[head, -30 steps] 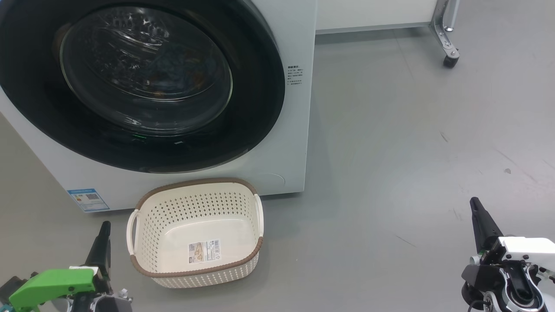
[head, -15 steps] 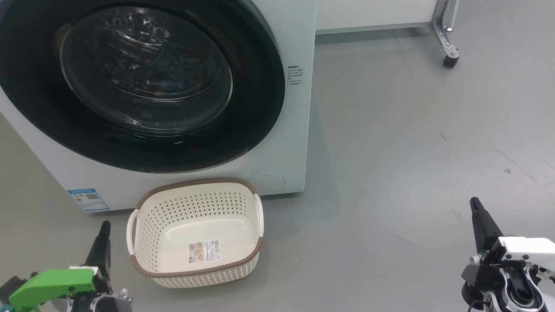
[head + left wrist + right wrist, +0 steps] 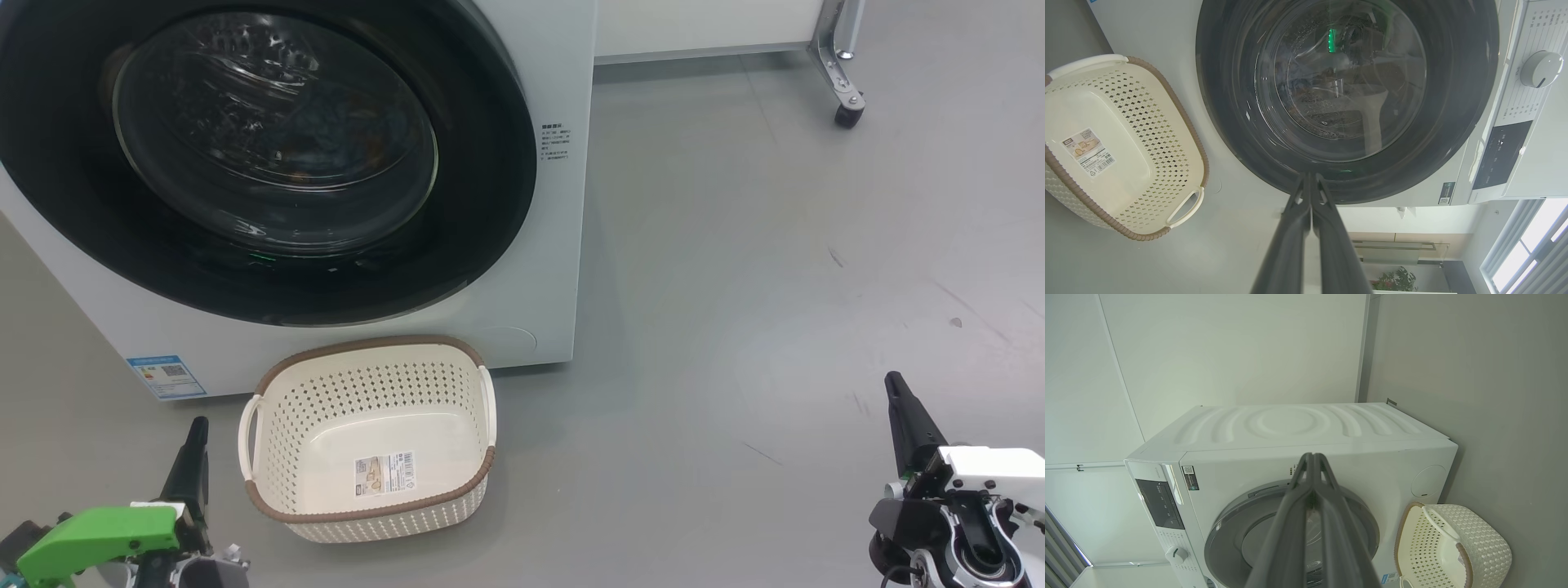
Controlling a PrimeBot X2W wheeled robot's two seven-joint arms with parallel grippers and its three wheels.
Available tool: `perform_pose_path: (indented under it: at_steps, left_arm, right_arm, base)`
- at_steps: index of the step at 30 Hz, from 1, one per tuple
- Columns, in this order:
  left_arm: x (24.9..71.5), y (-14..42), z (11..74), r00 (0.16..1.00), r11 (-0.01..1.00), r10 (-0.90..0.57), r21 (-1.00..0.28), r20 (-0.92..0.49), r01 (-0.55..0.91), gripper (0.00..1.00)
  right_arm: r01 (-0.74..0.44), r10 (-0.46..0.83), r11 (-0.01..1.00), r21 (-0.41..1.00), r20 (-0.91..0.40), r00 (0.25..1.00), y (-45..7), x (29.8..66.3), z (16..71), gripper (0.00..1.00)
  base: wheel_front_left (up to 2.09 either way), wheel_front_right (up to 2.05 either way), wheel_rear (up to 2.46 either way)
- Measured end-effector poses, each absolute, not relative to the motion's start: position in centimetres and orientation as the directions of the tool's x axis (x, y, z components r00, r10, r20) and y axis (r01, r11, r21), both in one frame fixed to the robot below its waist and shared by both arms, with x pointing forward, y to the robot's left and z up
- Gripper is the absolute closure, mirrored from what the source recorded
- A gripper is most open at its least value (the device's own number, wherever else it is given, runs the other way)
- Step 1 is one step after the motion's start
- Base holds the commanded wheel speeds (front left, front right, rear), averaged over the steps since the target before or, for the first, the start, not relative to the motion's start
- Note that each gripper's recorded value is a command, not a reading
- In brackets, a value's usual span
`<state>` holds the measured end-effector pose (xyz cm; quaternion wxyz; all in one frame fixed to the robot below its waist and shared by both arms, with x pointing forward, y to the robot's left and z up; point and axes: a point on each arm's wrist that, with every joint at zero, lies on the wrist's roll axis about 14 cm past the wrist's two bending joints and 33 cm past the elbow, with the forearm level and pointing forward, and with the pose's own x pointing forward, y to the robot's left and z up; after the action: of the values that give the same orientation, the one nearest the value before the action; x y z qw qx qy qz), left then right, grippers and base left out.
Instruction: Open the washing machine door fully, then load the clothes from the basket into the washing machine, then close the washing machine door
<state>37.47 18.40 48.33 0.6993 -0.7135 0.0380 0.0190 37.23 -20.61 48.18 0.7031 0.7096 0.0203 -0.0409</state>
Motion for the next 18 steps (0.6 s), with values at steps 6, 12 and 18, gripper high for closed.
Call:
perform_pose_path:
  at_steps: [6, 12, 18]
  left_arm:
    - [37.47, 18.40, 48.33, 0.996, -0.019, -0.028, -0.997, -0.080, -0.081, 1.00]
    - [37.47, 18.40, 48.33, 0.996, -0.019, -0.028, -0.997, -0.080, -0.081, 1.00]
    - [37.47, 18.41, 48.33, 0.996, -0.019, -0.028, -0.997, -0.080, -0.081, 1.00]
  right_arm:
    - [0.086, -0.029, -0.011, 0.996, -0.087, 0.996, -20.61, 37.23, 48.18, 1.00]
    - [0.086, -0.029, -0.011, 0.996, -0.087, 0.996, -20.61, 37.23, 48.18, 1.00]
    - [0.086, -0.029, -0.011, 0.996, -0.087, 0.996, -20.61, 37.23, 48.18, 1.00]
  base:
    - [0.00, 0.00, 0.00]
    - [0.00, 0.00, 0.00]
    - [0.00, 0.00, 0.00]
